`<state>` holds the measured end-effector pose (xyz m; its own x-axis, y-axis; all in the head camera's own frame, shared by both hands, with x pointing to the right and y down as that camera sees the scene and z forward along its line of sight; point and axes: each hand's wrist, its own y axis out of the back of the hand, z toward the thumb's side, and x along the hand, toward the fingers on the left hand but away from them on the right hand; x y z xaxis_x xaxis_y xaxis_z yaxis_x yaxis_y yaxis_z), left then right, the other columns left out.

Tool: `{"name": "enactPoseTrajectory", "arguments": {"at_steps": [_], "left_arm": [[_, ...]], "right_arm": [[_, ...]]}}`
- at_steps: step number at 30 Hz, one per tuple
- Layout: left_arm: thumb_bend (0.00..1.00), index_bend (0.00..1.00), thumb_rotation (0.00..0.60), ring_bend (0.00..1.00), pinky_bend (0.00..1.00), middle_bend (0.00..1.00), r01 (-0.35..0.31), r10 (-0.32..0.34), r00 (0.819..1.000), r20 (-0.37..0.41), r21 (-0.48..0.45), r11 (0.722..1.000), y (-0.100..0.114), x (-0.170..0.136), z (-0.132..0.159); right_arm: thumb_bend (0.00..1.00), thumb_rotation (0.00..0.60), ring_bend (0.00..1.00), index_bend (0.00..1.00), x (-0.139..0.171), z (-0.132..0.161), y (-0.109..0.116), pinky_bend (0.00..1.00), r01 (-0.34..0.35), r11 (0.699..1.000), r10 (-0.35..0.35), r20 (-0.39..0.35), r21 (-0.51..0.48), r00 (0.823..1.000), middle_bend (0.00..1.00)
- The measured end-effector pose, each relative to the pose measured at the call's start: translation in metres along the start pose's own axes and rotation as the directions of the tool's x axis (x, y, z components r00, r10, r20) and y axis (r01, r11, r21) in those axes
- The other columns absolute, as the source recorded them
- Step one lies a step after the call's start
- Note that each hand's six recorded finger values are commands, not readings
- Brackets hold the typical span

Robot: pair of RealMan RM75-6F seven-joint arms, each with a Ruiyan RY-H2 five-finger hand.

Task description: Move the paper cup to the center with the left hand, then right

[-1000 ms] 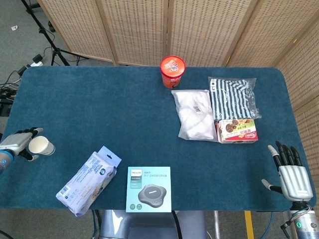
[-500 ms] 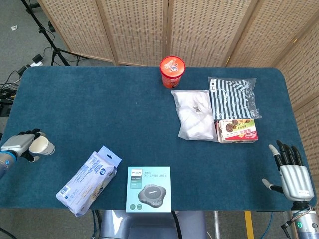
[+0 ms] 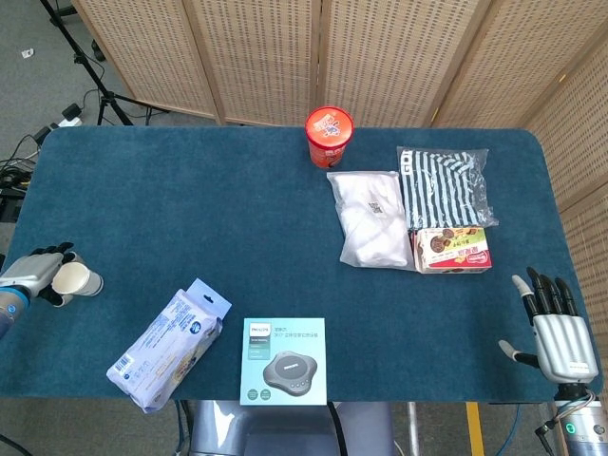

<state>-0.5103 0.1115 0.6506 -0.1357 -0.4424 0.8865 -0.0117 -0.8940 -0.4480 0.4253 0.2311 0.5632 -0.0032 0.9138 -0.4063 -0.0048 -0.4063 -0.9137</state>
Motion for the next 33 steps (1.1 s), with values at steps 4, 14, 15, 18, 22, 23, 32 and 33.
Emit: {"name": "enactPoseTrajectory", "arguments": {"at_steps": [4,14,15,18,22,23,32,33], "left_arm": [[0.38,0.32,0.600,0.00,0.00,0.00,-0.006,0.006,1.000,-0.004,-0.009,1.000,0.003,-0.002,-0.001],[0.37,0.32,0.600,0.00,0.00,0.00,-0.051,0.051,0.998,0.035,-0.009,0.999,0.031,-0.007,0.022],[0.37,0.32,0.600,0.00,0.00,0.00,-0.057,0.058,0.997,0.044,-0.008,0.998,0.035,-0.007,0.027],[0.37,0.32,0.600,0.00,0.00,0.00,-0.080,0.080,0.994,0.078,-0.005,0.997,0.050,-0.006,0.049],[0.37,0.32,0.600,0.00,0.00,0.00,-0.097,0.098,0.988,0.119,-0.013,0.995,0.067,-0.003,0.080],[0.37,0.32,0.600,0.00,0.00,0.00,-0.098,0.100,0.986,0.132,-0.018,0.995,0.072,0.000,0.092],[0.37,0.32,0.600,0.00,0.00,0.00,-0.121,0.108,0.960,0.258,0.033,0.992,0.099,0.018,0.210],[0.37,0.32,0.600,0.00,0.00,0.00,-0.126,0.109,0.957,0.269,0.046,0.991,0.100,0.018,0.221]], "right_arm": [[0.05,0.600,0.00,0.07,0.000,0.001,0.000,0.00,0.000,1.000,0.000,-0.001,0.000,1.000,0.00],[0.05,0.600,0.00,0.07,0.000,0.001,-0.003,0.00,-0.013,1.000,0.013,-0.001,0.010,1.000,0.00],[0.05,0.600,0.00,0.07,0.000,0.001,-0.003,0.00,-0.016,1.000,0.016,-0.001,0.010,1.000,0.00],[0.05,0.600,0.00,0.07,-0.002,-0.001,-0.005,0.00,-0.024,1.000,0.024,0.005,0.007,1.000,0.00],[0.05,0.600,0.00,0.07,-0.005,-0.004,-0.008,0.00,-0.039,0.999,0.039,0.016,-0.004,0.999,0.00],[0.05,0.600,0.00,0.07,-0.006,-0.005,-0.009,0.00,-0.043,0.999,0.043,0.020,-0.007,0.999,0.00],[0.05,0.600,0.00,0.07,-0.017,-0.018,-0.018,0.00,-0.081,0.996,0.083,0.063,-0.027,0.995,0.00],[0.05,0.600,0.00,0.07,-0.018,-0.019,-0.018,0.00,-0.084,0.996,0.086,0.066,-0.030,0.994,0.00]]}}
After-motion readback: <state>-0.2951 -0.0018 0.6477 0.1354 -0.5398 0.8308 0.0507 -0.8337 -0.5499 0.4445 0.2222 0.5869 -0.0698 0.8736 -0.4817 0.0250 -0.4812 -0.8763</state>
